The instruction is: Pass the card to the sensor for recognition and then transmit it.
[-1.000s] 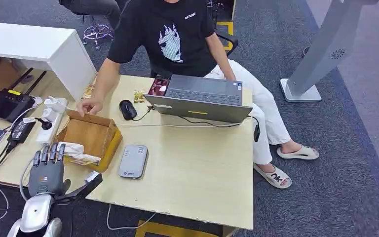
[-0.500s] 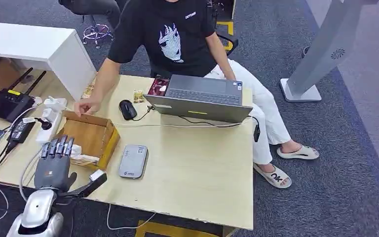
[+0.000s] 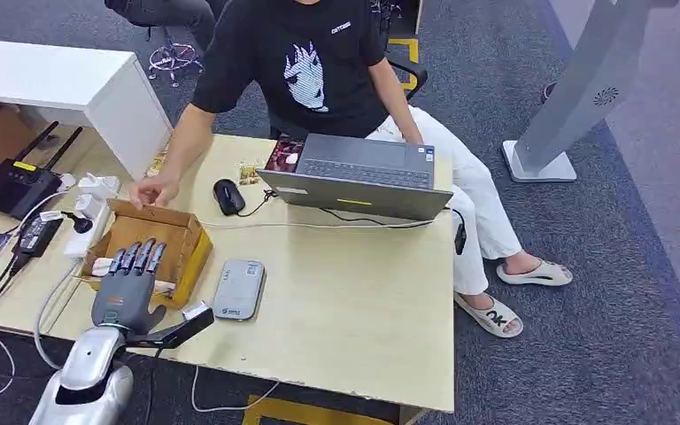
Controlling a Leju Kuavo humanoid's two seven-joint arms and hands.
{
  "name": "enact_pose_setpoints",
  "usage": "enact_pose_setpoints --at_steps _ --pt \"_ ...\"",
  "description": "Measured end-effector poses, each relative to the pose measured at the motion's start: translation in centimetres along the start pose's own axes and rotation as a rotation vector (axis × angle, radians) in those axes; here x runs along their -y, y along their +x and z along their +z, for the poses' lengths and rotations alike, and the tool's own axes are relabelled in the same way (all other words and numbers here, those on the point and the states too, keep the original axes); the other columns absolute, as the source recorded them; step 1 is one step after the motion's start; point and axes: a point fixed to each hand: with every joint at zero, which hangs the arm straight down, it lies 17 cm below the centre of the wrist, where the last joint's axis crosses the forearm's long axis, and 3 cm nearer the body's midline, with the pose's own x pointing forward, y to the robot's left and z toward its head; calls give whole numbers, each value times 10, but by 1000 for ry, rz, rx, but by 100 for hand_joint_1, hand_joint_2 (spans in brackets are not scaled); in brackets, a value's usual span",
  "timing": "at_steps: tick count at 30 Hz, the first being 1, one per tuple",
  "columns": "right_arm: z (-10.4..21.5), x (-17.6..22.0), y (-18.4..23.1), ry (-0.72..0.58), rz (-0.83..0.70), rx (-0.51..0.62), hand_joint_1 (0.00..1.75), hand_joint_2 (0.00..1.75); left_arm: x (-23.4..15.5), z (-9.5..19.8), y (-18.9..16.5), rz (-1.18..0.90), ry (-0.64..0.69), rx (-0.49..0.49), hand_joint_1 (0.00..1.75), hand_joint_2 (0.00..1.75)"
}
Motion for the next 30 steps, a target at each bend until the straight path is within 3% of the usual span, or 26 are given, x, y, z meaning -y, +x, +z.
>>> enact_pose_setpoints --at_steps 15,30 --pt "0 2 0 -4 9 -1 0 175 27 0 1 26 -110 10 0 175" --pt "-1 3 0 -5 1 -1 0 175 20 -2 6 36 -97 12 0 175"
